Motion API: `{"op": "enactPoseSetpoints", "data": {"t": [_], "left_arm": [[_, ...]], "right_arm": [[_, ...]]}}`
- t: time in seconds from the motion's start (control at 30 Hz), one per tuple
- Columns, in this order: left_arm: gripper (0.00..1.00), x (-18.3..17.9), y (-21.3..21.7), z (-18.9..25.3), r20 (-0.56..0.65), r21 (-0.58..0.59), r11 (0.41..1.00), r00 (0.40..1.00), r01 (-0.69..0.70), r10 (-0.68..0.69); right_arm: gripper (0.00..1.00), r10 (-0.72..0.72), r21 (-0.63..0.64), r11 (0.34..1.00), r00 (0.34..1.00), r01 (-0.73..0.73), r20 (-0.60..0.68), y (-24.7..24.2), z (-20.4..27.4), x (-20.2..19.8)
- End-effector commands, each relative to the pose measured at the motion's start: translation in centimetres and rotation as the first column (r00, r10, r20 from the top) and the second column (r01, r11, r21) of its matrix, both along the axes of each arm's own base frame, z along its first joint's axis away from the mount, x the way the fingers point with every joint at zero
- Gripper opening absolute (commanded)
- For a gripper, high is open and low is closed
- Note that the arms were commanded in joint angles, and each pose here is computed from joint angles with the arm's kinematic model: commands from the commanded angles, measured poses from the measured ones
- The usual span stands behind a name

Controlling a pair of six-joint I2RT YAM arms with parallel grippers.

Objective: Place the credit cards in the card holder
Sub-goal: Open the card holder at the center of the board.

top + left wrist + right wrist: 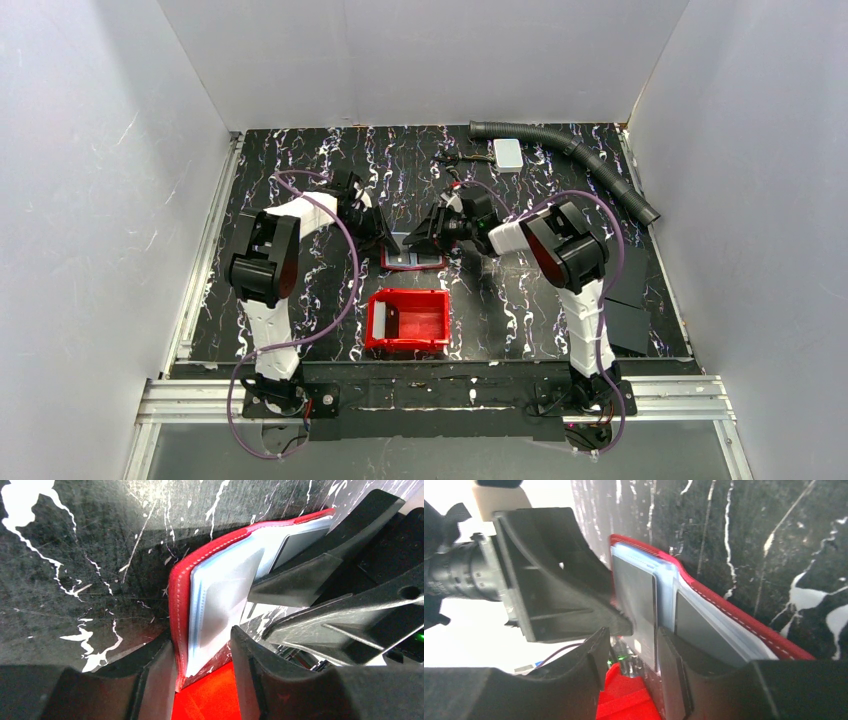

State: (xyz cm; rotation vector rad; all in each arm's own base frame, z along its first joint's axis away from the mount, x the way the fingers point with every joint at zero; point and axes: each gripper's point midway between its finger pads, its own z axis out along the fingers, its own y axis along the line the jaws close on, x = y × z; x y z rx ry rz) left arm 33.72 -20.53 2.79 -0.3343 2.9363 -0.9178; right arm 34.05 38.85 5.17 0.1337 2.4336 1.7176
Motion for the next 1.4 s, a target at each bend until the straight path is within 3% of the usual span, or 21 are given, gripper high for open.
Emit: {"op": "enactPoseSetpoints", "data": {"t": [0.0, 0.23, 0.37, 0.43, 0.83, 1.37], "left_arm": [[0.43, 0.3, -0.5, 2.3, 0.065, -0.053, 0.999, 0.998, -0.002, 0.005], [0.46, 0.9, -0.1, 2.5, 0.069, -0.081, 0.997, 0.998, -0.004, 0.01], [0.29, 1.4, -0.5, 2.8, 0.065, -0.11, 0.994, 0.998, -0.015, 0.023], [0.26, 1.6, -0.7, 3.0, 0.07, -0.12, 0.993, 0.997, -0.02, 0.029], [0.1, 2.4, -1.6, 3.8, 0.078, -0.18, 0.983, 0.995, -0.041, 0.056], [0.08, 2.7, -1.5, 4.0, 0.082, -0.174, 0.984, 0.995, -0.04, 0.055]], "right_arm": [[0.5, 0.091, -0.087, 0.993, 0.992, -0.083, 0.088, 0.2, 0.7, -0.5], [0.54, 0.158, -0.286, 0.953, 0.968, -0.098, 0.196, -1.1, 0.7, 1.3], [0.54, 0.195, -0.351, 0.93, 0.955, -0.107, 0.223, -1.9, 1.2, 1.4], [0.54, 0.198, -0.364, 0.926, 0.953, -0.105, 0.23, -2.2, 1.4, 1.3], [0.53, 0.203, -0.406, 0.91, 0.942, -0.08, 0.268, -3.1, 2.6, 1.2], [0.53, 0.202, -0.279, 0.95, 0.955, -0.138, 0.219, -1.4, 2.7, -0.7]]}}
